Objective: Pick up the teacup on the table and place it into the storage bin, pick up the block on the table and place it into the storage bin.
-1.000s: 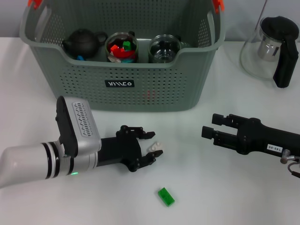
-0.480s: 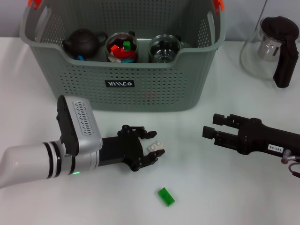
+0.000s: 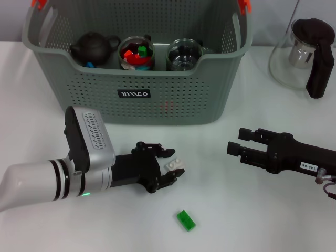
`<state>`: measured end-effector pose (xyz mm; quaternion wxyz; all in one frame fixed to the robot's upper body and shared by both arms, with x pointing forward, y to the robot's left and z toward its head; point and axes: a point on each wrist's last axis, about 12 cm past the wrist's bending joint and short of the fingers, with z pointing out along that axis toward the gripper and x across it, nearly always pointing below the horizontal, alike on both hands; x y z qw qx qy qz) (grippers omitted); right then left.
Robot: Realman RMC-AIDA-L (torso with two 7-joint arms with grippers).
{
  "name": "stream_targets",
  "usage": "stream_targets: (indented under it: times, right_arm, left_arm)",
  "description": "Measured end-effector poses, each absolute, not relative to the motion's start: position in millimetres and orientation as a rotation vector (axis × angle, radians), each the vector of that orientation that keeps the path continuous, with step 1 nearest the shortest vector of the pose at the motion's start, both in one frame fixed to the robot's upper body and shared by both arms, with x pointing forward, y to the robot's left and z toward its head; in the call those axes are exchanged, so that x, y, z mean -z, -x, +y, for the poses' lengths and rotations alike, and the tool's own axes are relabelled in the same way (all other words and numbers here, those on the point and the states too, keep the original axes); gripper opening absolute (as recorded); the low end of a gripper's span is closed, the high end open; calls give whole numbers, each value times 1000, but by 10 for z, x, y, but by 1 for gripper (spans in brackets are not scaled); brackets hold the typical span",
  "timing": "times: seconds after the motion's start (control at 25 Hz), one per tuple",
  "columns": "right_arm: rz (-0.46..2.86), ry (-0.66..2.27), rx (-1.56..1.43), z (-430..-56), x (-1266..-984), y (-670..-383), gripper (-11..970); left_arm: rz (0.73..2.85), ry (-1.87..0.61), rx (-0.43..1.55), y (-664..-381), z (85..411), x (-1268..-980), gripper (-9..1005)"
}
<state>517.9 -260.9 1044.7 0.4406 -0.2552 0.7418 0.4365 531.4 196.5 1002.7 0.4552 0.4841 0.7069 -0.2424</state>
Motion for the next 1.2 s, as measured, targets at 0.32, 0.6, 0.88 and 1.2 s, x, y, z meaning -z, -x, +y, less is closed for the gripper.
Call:
stream_targets:
  times: [0.32, 0.6, 0.88, 1.2]
  right_arm:
    - [1843, 635, -1084, -2609, -10445, -5178, 715]
    - [1845, 635, -1083, -2616, -10443, -5175, 714]
    - [1845, 629, -1080, -2638, -10443, -5168, 714]
    - [1844, 633, -1081, -2622, -10447, -5178, 715]
  left_arm:
    - [1751, -1215, 622, -5319, 1944, -10040, 432]
    - [1747, -1191, 647, -5348, 1962, -10104, 239]
    - [1516, -1028, 948, -5329, 2250, -10750, 207]
    - [1345, -906, 988, -5752, 2621, -11985, 245]
